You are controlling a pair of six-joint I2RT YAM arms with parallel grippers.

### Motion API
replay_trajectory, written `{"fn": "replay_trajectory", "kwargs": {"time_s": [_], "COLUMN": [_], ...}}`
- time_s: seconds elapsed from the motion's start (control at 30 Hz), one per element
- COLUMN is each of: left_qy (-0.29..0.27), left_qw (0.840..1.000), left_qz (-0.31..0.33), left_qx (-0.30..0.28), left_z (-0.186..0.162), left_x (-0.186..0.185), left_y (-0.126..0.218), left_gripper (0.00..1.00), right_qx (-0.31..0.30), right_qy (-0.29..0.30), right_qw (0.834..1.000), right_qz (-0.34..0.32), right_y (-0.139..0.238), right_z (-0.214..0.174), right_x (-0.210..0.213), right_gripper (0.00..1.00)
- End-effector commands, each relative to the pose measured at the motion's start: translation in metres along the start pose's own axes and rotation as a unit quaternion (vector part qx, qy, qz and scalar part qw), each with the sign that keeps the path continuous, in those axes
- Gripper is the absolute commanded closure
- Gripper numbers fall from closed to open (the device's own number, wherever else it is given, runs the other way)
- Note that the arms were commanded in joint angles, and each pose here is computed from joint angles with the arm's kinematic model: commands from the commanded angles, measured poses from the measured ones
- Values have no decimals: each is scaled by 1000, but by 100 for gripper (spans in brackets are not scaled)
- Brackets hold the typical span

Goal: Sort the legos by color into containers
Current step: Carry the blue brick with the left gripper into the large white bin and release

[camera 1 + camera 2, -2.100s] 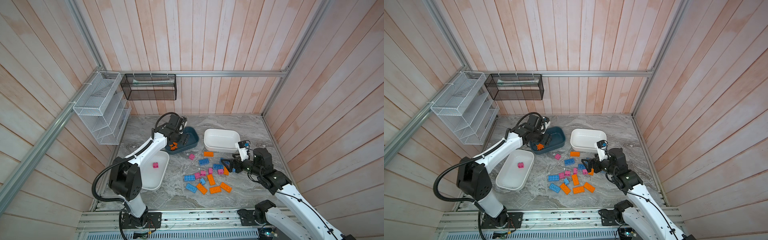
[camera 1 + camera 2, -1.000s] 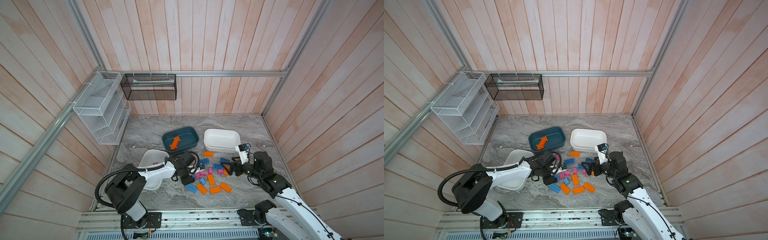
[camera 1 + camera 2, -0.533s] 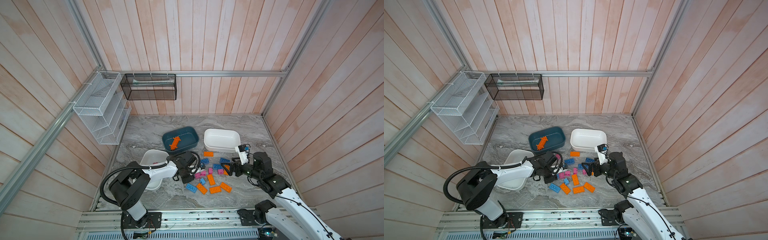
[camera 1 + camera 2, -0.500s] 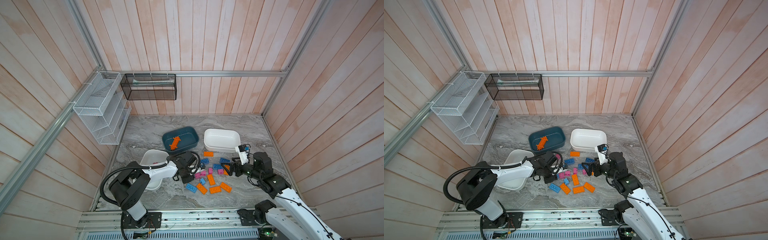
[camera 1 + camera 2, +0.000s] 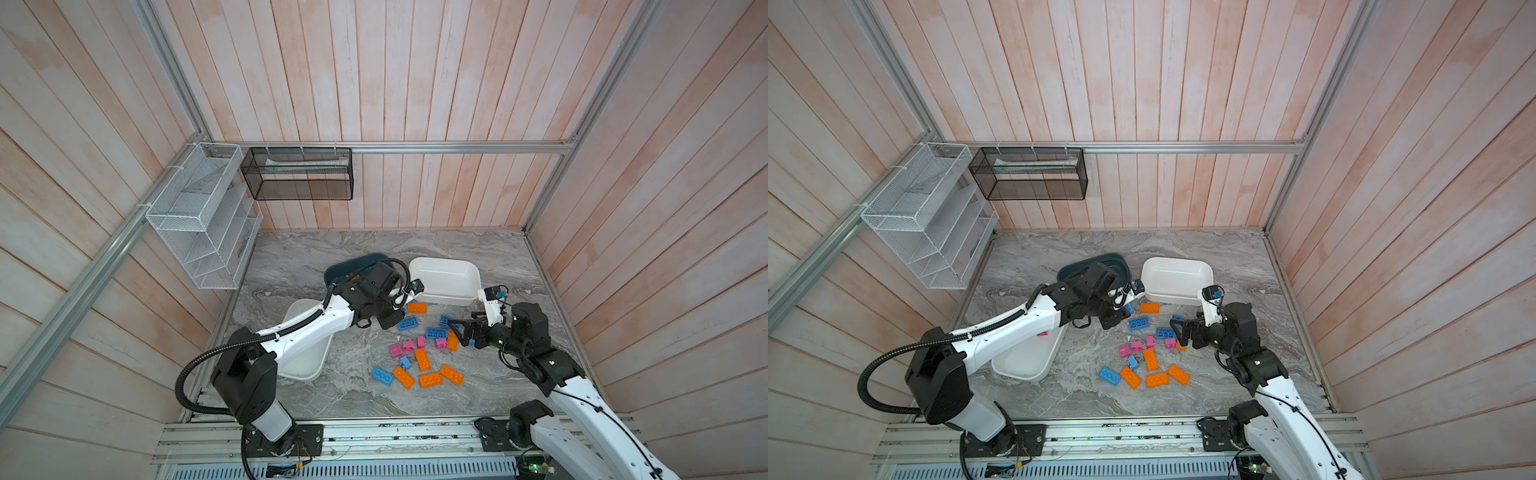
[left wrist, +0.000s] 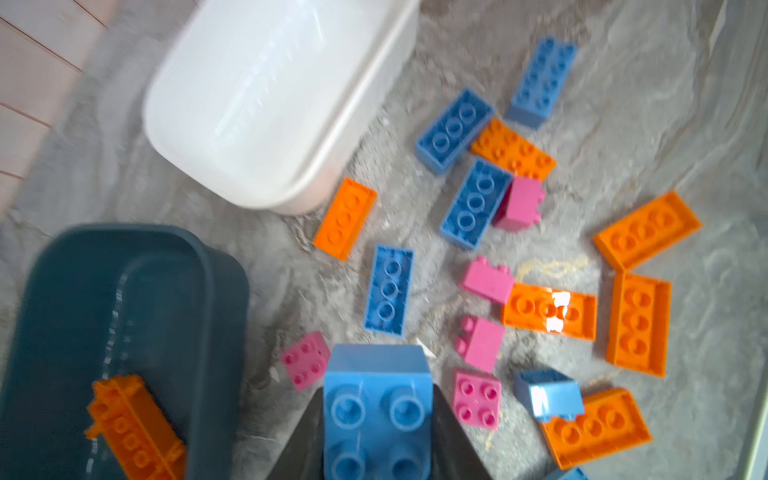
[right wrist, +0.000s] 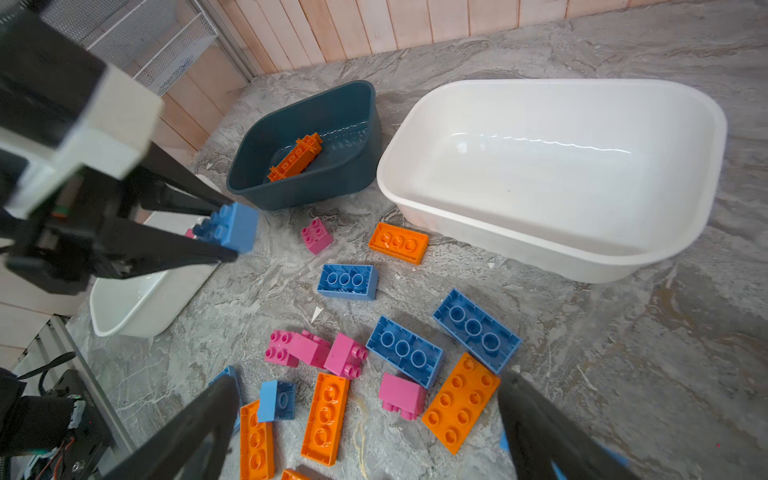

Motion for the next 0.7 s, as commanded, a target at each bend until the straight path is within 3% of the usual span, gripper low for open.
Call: {"fn": "replay_trajectory", "kwargs": {"time_s": [0.0, 0.23, 0.33, 0.53, 0.67], "left_qy": [22, 75, 97, 131, 147], "left_qw": [1000, 996, 992, 982, 979], "left_qz": [-7, 18, 36, 72, 62], "left_qx": [-2, -35, -76, -119, -127], "left_z": [23, 72, 90, 106, 109], "left_x": [7, 39, 50, 70, 72], "left_y": [-15, -75, -94, -128, -151], "left_gripper": [69, 69, 69, 67, 67], "right_qx": [-34, -51, -54, -58, -57], "right_qy": [18, 14, 17, 19, 16], "right_qw": [999, 998, 998, 998, 998], "right_qz": [-6, -20, -24, -36, -37], "right_y": [7, 12, 14, 21, 21], "right_z": [25, 38, 42, 44, 40], "right_x": [-3, -14, -17, -23, -25], "right_gripper": [2, 2, 2, 2, 2]}}
Point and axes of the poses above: each gripper's point midway between its finger pads, its own y axis back along the fingers, its own x axis along the line the jaws close on, z = x × y, the point moved 5 cm from there along y, back along the fingers, and after that the axes turned 14 degrees about y, right-handed, at the moved point
